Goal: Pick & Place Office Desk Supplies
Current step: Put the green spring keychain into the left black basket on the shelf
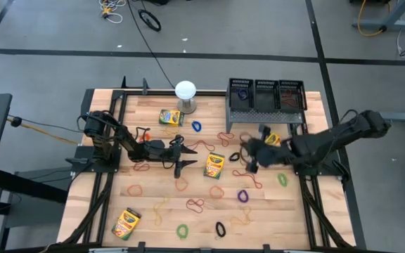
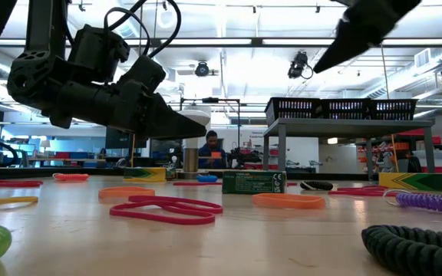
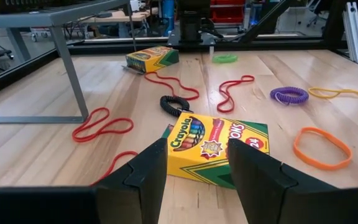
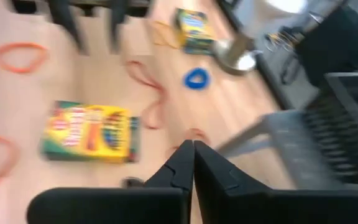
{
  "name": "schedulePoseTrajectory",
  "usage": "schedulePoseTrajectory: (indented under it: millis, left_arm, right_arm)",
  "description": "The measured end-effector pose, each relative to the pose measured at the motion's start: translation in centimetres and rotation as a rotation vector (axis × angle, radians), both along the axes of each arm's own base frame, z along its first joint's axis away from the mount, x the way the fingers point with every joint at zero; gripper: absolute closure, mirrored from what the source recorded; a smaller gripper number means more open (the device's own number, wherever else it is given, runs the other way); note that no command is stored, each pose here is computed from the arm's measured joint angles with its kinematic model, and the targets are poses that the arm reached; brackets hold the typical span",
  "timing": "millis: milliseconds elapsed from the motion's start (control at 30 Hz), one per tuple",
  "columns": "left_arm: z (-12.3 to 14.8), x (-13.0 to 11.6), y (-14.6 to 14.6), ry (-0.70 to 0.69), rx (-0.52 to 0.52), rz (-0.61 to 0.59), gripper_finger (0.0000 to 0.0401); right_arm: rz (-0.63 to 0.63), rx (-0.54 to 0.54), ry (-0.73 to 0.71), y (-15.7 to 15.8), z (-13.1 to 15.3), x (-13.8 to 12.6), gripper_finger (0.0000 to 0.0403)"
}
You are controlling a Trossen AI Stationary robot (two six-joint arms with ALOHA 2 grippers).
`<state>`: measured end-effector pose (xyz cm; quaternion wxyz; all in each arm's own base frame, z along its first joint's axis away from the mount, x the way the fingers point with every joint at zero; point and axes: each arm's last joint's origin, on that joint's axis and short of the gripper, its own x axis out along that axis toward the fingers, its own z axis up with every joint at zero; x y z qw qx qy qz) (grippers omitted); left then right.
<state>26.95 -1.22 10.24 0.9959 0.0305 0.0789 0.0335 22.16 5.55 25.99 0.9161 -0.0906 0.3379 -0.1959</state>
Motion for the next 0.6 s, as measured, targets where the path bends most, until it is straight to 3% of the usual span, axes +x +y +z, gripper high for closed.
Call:
schedulePoseTrajectory:
  millis: [233, 600]
  left_arm:
    - [0.0, 0.0, 0.0, 0.001, 0.003, 0.000, 0.0225]
    - [0.0, 0.0, 0.0, 0.001, 0.003, 0.000, 0.0225]
  right_arm:
    - [0.109, 0.036, -0.092, 2.5, -2.5, -0.6, 0.0393]
    - [0.172, -0.001, -0.186, 3.0, -4.0, -0.6, 0.0398]
